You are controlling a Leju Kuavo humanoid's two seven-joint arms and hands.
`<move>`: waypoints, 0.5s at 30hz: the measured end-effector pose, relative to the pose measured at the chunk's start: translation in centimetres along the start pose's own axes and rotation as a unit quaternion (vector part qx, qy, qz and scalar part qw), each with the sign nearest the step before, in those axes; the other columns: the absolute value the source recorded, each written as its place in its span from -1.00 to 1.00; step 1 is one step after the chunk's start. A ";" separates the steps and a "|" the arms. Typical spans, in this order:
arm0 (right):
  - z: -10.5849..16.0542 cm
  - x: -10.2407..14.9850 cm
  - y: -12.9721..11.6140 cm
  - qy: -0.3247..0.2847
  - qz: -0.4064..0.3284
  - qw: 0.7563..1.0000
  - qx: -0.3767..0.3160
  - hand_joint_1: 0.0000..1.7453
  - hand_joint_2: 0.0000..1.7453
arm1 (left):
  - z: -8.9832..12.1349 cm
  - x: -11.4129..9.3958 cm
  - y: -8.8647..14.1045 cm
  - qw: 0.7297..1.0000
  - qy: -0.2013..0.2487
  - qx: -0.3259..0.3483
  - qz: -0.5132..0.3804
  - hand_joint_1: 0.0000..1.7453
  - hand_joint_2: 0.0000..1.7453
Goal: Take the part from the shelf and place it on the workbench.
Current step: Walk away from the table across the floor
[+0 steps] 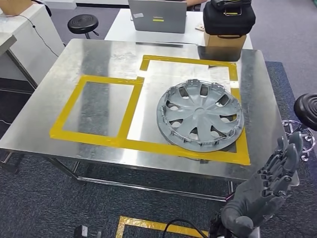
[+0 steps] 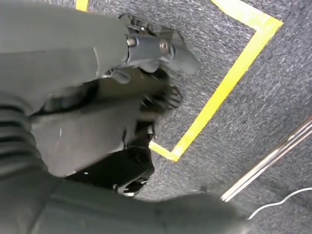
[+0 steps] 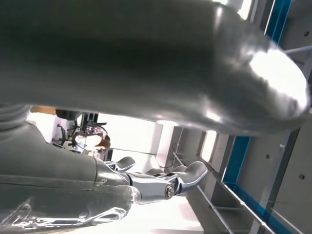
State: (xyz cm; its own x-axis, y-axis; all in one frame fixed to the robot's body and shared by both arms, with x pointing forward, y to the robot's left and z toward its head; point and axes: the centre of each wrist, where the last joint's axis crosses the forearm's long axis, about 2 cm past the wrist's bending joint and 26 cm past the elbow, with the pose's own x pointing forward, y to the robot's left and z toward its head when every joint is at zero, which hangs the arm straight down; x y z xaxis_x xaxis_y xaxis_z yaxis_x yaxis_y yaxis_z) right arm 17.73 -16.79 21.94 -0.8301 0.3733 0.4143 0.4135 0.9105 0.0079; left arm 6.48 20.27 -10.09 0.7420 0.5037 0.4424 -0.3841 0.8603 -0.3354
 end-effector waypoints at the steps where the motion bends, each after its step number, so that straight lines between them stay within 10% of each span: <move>1: 0.0 0.0 0.0 0.000 0.000 1.000 0.000 -1.00 -1.00 | 0.0 0.1 -0.1 1.000 -0.001 0.000 0.000 -1.00 1.00; 15: 0.2 -0.2 0.0 0.002 0.002 1.000 0.005 -1.00 -1.00 | 0.1 -0.2 0.0 1.000 -0.004 0.002 0.002 -1.00 1.00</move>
State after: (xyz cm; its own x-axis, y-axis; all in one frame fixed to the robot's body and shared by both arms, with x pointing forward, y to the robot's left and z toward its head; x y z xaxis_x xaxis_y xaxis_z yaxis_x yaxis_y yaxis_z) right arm 17.83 -16.79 21.68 -0.8271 0.3758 0.4179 0.4125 0.9109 -0.0025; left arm 6.28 20.17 -10.10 0.7363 0.5071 0.4480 -0.3885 0.8589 -0.3338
